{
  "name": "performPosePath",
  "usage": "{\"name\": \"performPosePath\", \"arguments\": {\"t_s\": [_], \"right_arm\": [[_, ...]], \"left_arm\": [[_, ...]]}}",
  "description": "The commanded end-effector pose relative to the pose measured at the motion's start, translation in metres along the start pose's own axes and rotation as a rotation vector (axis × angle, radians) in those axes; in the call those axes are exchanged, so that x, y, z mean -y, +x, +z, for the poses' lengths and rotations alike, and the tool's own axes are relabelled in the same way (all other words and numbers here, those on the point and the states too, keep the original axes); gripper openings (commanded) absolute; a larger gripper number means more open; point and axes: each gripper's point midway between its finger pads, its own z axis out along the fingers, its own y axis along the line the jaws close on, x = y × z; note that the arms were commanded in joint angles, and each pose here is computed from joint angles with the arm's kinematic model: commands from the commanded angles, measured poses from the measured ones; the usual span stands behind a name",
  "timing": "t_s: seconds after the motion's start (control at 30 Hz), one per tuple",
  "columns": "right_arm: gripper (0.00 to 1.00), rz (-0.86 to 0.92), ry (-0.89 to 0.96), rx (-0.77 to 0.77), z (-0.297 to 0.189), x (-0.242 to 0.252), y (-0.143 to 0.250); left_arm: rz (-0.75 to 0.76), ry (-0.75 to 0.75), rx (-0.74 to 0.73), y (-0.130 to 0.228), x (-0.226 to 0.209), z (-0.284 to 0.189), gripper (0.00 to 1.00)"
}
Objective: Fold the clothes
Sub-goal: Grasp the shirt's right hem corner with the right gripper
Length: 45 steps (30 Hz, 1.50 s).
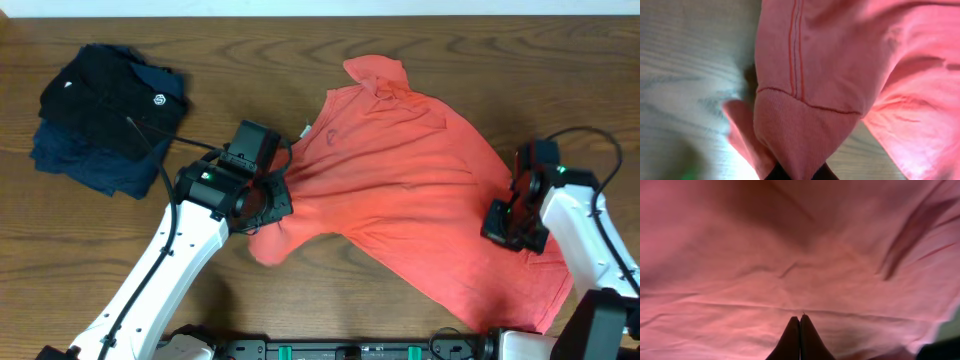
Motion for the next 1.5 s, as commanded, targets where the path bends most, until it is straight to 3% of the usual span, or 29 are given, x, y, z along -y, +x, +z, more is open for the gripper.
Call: {"name": "performPosePath", "arguments": {"t_s": [0.0,0.2,0.33,0.53,0.73,0.87,1.1,1.27,1.47], "right_arm": [[0.01,0.057,-0.018,-0.055,0.020,0.002,0.020],[0.03,0.112,-0.025,-0.034,0.045,0.004,0.026],[0.06,0.149,-0.024,0.065,0.049,0.003,0.004],[0.06,0.182,-0.053,0.266,0.047,0.000,-0.050],[0.06,0.182,-0.063,0.345,0.061,0.006,-0.109],[0.03,0.120,-0.058,0.395,0.061,0.003,-0.172],[0.01,0.035,-0.161,0.424,-0.001,-0.030,-0.248],[0.18,-0.017,-0.178,0.317,-0.071,-0.034,-0.226],[0.25,0.084,-0.118,0.152,-0.101,-0.010,-0.159]], "left_arm": [[0.015,-0.011,-0.007,0.001,-0.001,-0.002,0.06],[0.014,-0.015,-0.012,0.002,-0.002,-0.002,0.06],[0.011,-0.008,-0.003,0.000,0.000,-0.002,0.06],[-0.004,0.003,0.011,-0.003,0.002,-0.002,0.06],[-0.040,0.053,0.067,-0.017,0.014,-0.002,0.06],[-0.031,0.111,0.133,-0.034,0.028,-0.005,0.06],[-0.015,0.208,0.233,-0.058,0.056,-0.009,0.06],[0.013,0.214,0.222,-0.056,0.067,0.001,0.06],[0.037,0.175,0.187,-0.051,0.062,0.012,0.07]]}}
